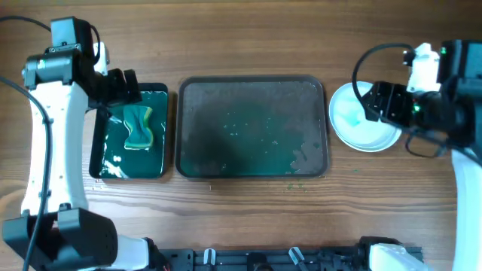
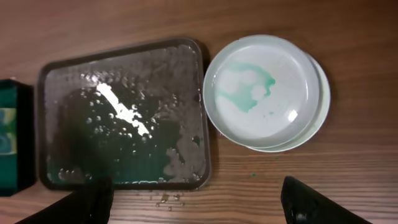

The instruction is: Clean dirty plates on tray and stack at the side

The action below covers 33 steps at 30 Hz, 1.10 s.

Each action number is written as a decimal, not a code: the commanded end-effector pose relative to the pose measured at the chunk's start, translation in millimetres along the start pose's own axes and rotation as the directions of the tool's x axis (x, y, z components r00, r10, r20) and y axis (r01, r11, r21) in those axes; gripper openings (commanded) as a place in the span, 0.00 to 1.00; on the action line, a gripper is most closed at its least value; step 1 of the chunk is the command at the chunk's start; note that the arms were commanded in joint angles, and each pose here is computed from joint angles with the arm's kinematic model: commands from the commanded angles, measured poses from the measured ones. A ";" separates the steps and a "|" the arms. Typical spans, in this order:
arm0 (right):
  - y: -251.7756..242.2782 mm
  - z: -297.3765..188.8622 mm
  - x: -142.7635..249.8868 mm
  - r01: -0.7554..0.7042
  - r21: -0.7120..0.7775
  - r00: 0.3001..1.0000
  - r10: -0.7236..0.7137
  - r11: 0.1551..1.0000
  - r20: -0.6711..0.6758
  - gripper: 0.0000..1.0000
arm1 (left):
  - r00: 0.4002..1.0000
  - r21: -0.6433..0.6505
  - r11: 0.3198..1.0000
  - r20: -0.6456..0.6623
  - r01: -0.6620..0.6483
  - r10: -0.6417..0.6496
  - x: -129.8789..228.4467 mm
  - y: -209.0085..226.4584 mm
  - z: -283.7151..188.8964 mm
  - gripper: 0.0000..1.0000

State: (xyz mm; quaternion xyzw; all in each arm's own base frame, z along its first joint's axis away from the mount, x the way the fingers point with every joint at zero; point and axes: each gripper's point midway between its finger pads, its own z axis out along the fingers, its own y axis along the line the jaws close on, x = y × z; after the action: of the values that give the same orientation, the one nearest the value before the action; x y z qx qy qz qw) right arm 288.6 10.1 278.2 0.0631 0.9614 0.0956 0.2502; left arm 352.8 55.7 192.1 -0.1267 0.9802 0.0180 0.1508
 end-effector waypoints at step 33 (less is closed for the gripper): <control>72.9 -17.8 58.6 0.598 -0.116 0.597 -0.343 0.793 0.725 1.00 | 1.000 0.019 1.000 -0.003 0.002 -0.002 -0.7 -3.4 0.2 1.00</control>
State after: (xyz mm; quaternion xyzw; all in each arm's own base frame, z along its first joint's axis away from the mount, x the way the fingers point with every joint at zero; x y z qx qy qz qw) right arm 242.6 76.5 315.4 -0.1802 0.7856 0.1576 0.5705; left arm 352.6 54.8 190.9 -0.1264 0.9807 0.0156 0.1482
